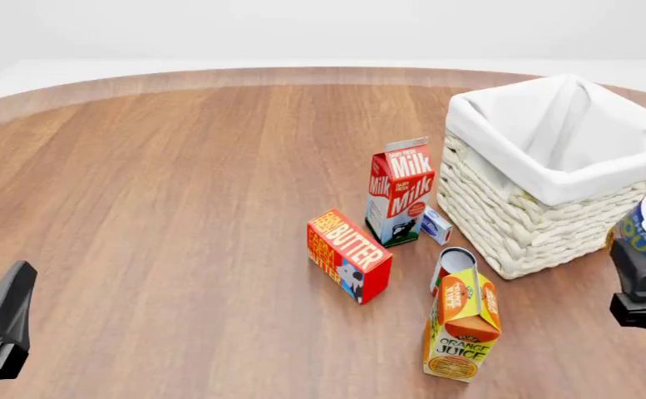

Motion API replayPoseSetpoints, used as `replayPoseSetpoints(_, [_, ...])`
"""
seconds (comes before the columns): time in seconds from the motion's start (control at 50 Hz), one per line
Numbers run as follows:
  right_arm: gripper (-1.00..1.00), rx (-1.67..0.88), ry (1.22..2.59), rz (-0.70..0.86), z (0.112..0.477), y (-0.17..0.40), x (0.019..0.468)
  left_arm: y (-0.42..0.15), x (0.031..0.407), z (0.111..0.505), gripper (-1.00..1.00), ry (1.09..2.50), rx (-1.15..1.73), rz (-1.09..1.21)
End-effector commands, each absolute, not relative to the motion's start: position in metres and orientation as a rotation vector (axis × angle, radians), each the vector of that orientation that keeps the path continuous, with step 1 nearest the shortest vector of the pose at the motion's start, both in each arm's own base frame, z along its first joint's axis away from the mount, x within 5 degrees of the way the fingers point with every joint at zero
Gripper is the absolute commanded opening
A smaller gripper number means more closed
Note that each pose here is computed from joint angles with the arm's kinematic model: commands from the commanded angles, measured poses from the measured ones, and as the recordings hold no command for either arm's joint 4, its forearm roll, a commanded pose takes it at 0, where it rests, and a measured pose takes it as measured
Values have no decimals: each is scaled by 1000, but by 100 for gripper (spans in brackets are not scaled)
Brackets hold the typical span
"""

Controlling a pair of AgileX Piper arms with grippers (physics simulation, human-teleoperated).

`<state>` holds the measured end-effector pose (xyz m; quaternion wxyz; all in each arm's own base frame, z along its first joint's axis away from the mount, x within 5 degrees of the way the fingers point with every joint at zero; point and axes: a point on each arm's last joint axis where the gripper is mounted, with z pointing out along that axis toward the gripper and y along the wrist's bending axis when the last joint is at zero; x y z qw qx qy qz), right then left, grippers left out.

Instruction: Pick up the alphabet soup, and put it in the basket.

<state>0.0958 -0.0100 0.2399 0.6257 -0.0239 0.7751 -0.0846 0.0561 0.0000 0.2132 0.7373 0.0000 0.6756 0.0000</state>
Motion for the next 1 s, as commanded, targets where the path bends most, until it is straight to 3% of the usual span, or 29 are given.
replayPoseSetpoints(0.02, [-100,-60,1735,-196,264,-10,97,0,56,213,100,1484,0,0])
replayPoseSetpoints(1.0, [-100,-84,1685,-200,333,-9,104,0,56,213,100,1484,0,0])
